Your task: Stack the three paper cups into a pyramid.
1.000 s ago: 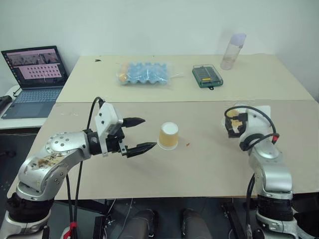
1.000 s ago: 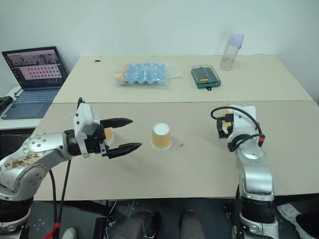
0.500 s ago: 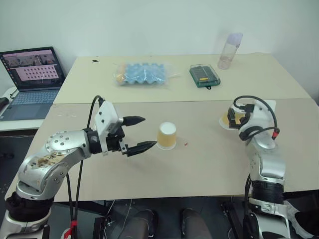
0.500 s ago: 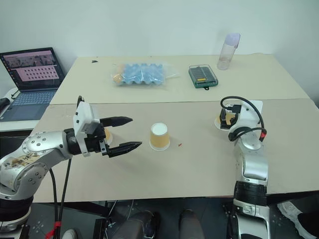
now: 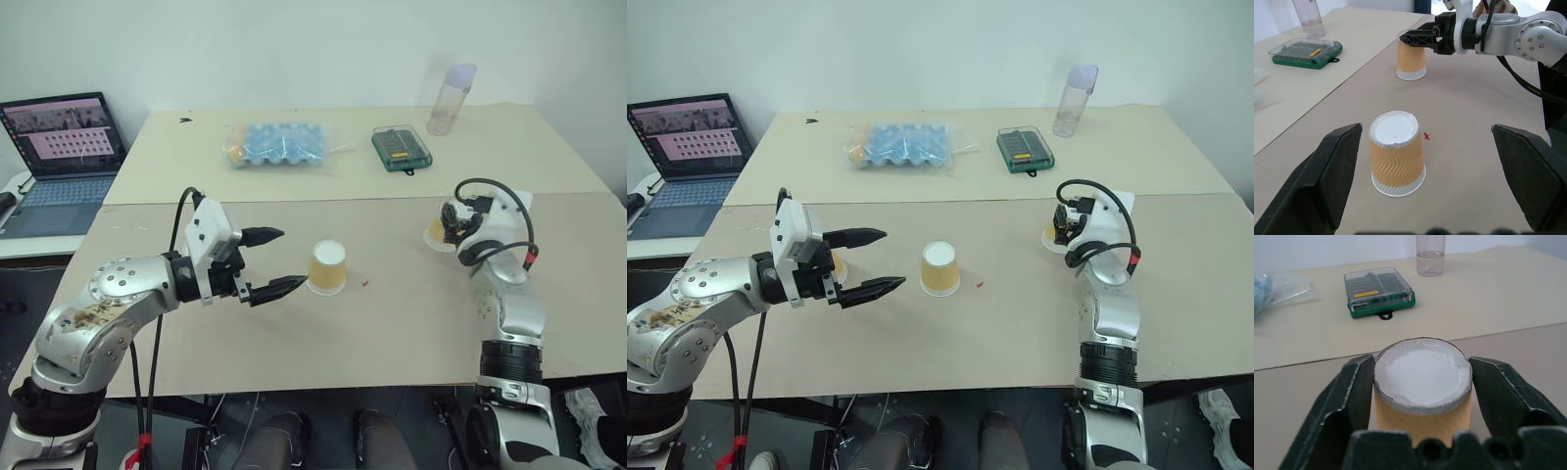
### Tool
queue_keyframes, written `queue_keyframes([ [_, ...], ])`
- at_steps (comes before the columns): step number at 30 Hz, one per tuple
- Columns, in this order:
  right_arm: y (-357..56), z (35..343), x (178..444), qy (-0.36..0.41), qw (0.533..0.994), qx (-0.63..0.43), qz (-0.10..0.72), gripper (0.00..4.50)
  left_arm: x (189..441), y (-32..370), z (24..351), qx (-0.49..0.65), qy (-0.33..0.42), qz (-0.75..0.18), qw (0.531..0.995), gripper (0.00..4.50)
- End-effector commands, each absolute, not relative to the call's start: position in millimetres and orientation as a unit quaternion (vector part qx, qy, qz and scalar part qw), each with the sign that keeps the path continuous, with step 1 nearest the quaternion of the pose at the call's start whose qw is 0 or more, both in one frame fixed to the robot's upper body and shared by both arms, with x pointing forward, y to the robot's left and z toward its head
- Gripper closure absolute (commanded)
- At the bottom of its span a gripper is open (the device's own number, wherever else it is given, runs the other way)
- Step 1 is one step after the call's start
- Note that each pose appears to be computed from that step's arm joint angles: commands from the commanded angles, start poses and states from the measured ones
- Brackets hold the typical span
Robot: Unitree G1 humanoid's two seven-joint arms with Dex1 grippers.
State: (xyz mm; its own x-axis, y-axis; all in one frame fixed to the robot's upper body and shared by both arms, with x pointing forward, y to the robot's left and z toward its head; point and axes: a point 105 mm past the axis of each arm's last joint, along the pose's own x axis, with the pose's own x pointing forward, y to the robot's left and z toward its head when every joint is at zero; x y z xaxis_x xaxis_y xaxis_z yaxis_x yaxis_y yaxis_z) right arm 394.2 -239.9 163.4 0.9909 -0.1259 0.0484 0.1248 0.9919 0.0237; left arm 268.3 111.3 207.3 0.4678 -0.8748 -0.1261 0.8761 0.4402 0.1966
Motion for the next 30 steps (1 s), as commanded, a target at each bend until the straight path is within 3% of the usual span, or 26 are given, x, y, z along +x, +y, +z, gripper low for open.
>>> queue_keyframes([
  [1,-236.8,194.3,390.9,-0.076,0.996,-0.022,-0.044,1.96,265.1,112.1,216.4,0.128,-0.016,-0.512,0.849,0.0],
  [8,-218.0,237.0,382.3,-0.128,0.988,-0.046,0.072,1.96,265.1,111.7,215.7,0.126,-0.016,-0.511,0.85,0.0],
  [11,-221.0,242.4,382.5,-0.125,0.987,-0.056,0.081,1.96,265.1,111.7,215.9,0.125,-0.017,-0.51,0.851,0.0],
  [22,-254.8,206.8,385.5,-0.06,0.995,-0.078,0.009,1.96,264.5,114.1,214.9,0.125,-0.014,-0.507,0.853,0.0],
  [25,-259.8,194.7,378.5,-0.048,0.996,-0.073,-0.008,1.24,264.3,115.2,214.6,0.125,-0.012,-0.506,0.853,0.0],
  [28,-264.4,178.3,367.2,-0.028,0.995,-0.083,-0.035,0.22,264.3,116.7,214.6,0.127,-0.011,-0.505,0.854,0.0],
  [30,-261.9,166.6,363.7,-0.014,0.996,-0.078,-0.038,0.09,264.3,116.8,214.8,0.126,-0.011,-0.505,0.854,0.0],
])
